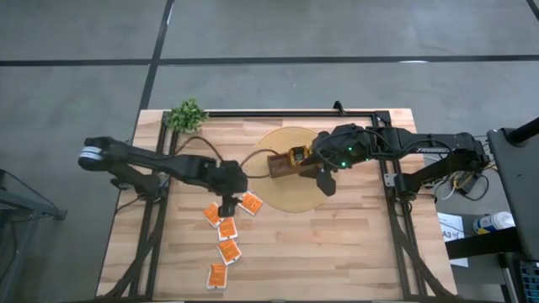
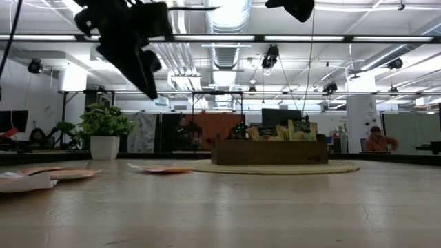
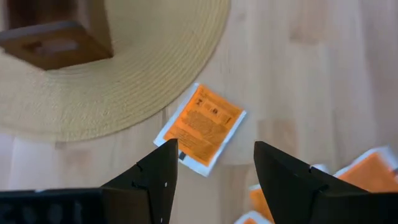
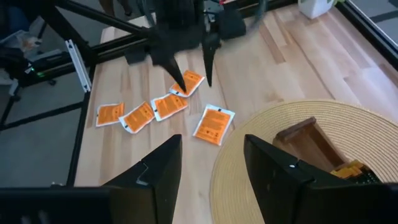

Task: Pick & Place Tea
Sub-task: Put the white tea bag into the left section of the wooden organizer

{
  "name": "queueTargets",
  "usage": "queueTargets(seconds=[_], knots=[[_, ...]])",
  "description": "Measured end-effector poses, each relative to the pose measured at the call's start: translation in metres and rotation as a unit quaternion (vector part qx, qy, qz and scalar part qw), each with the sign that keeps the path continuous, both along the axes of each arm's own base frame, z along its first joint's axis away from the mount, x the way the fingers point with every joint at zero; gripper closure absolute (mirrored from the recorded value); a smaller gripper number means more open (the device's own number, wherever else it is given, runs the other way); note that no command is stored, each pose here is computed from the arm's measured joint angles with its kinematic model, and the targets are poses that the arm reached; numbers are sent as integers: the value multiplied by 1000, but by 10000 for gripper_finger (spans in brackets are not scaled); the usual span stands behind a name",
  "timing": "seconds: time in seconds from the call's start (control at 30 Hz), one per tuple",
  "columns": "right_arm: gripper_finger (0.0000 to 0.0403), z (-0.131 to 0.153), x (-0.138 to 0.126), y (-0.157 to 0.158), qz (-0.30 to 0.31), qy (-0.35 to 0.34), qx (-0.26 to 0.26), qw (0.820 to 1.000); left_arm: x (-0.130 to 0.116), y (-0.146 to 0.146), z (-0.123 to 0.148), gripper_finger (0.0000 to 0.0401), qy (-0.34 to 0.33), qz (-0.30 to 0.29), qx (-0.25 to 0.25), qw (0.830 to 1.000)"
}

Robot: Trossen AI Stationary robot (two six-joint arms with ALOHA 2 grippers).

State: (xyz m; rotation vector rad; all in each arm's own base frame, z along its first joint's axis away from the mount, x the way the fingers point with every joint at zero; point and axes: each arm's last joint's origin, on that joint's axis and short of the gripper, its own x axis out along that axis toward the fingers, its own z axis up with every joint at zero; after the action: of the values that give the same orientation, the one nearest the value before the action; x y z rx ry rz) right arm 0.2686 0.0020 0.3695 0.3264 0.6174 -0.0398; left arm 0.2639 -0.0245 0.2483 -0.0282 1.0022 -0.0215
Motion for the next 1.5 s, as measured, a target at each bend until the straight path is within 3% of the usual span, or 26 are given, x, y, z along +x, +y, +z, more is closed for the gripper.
queueTargets(seconds=[0.2, 0.43, 0.83, 1.0, 1.33, 1.5], knots=[[234, 0, 0, 0, -6, 1, 8, 1000, 20, -1, -32, 197, 61, -59, 52, 995], [234, 0, 0, 0, -8, 1, 8, 1000, 31, -2, -60, 197, 111, -87, 68, 988], [234, -1, 0, 0, -14, 3, 13, 1000, 43, -4, -72, 197, 89, -120, 85, 985], [234, -1, 0, 0, -14, 3, 13, 1000, 43, -6, -72, 197, 84, -130, 60, 986], [234, -1, 0, 0, -16, 3, 14, 1000, 52, -7, -92, 198, 93, -144, 64, 983], [234, -1, 0, 0, -15, 3, 14, 1000, 54, -8, -100, 232, 107, -142, 64, 982]])
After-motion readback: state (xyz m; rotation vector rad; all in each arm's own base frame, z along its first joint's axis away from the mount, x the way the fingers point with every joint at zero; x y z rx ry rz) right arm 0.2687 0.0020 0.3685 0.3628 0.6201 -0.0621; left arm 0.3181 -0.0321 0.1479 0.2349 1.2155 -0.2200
